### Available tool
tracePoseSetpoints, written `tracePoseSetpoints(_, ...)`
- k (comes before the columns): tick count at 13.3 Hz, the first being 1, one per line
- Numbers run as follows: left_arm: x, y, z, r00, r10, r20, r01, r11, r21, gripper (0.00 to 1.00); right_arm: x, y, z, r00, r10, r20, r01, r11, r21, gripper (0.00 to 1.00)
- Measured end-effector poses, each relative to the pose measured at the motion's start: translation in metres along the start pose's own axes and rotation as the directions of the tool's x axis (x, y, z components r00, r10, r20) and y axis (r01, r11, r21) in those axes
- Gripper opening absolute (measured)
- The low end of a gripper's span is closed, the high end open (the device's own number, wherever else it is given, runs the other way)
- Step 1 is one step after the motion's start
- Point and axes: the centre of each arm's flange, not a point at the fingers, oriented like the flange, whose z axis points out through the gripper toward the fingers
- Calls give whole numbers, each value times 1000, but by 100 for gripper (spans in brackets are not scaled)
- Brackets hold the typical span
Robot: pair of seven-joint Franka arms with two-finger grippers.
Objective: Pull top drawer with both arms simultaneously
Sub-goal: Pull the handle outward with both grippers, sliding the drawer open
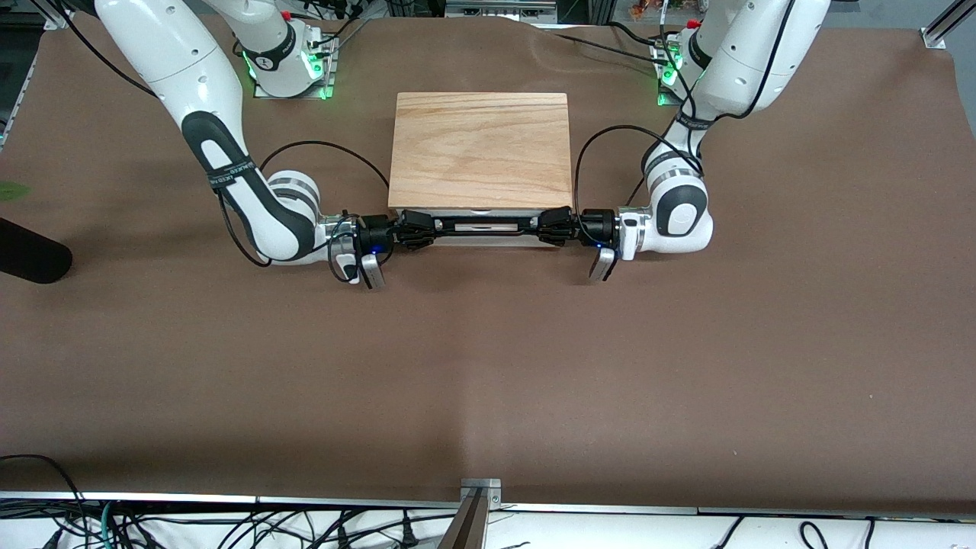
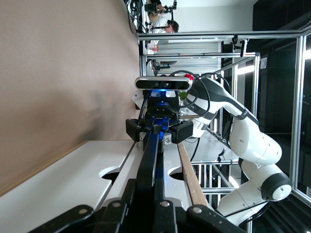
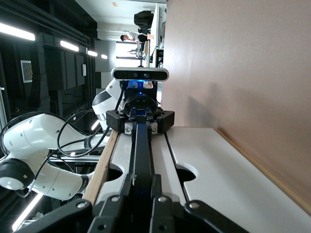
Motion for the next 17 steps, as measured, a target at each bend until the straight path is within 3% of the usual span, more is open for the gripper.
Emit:
tracePoseSetpoints(10, 0, -3, 0, 1000, -15, -21, 14, 1000, -12, 18, 5, -2, -1, 1000, 4, -2, -4, 1000, -8, 17)
tracePoseSetpoints(17, 19, -4, -2, 999, 7, -37, -8, 1000, -16, 18, 29, -6, -3, 1000, 0, 1, 0, 1000, -23, 17)
